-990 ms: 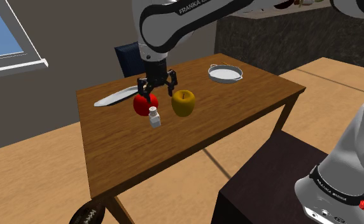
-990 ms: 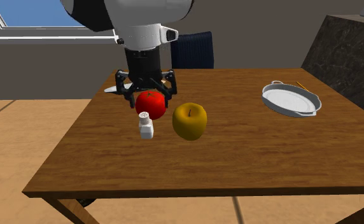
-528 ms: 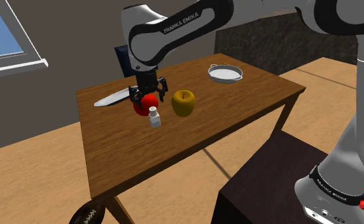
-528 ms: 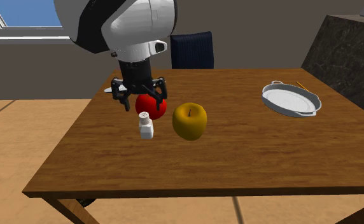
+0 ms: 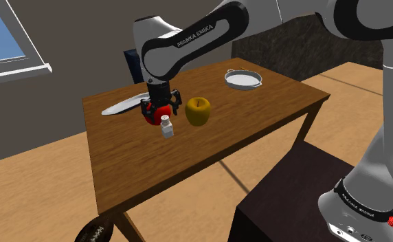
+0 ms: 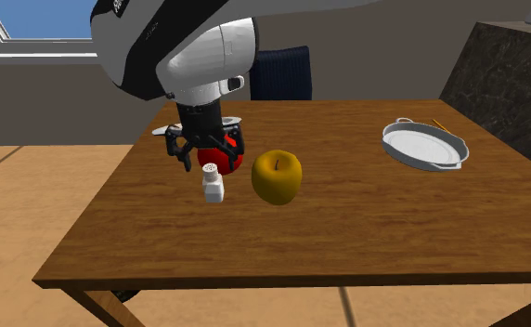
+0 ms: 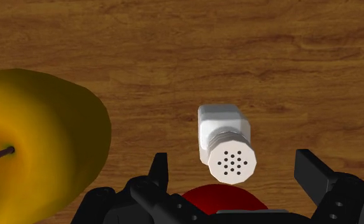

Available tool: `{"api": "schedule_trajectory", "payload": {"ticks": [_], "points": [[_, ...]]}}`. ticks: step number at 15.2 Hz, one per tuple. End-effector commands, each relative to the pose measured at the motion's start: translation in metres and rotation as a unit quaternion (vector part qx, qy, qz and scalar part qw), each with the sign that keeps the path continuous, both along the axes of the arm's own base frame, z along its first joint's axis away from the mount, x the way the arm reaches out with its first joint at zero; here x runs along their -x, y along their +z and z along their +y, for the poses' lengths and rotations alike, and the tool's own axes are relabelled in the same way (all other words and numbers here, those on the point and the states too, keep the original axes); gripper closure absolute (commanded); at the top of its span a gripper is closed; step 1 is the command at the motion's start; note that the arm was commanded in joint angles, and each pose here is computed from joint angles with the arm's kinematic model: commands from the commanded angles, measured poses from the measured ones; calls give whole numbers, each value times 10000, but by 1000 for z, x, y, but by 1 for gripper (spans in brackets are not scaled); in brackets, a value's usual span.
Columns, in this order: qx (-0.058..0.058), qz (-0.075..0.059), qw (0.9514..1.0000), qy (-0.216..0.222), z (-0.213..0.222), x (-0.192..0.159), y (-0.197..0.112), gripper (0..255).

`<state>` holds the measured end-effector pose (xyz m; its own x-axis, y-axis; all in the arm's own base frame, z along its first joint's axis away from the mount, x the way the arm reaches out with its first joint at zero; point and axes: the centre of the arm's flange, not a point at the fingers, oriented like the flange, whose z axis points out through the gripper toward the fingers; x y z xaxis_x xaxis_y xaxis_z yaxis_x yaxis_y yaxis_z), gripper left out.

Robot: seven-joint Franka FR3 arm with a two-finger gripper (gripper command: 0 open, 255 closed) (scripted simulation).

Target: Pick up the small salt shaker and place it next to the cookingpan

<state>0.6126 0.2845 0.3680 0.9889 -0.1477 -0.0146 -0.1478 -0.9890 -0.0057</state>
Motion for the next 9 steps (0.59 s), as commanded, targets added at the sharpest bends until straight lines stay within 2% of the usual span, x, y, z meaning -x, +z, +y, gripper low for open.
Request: {"api": "schedule_trajectory", "payload": {"ticks": [1, 3, 4, 9], "points": [[0, -1, 10000, 0, 0, 0, 0, 0], [0, 0, 10000, 0, 0, 0, 0, 0], [0, 0, 10000, 0, 0, 0, 0, 255], [0, 0, 10000, 0, 0, 0, 0, 255]]}}
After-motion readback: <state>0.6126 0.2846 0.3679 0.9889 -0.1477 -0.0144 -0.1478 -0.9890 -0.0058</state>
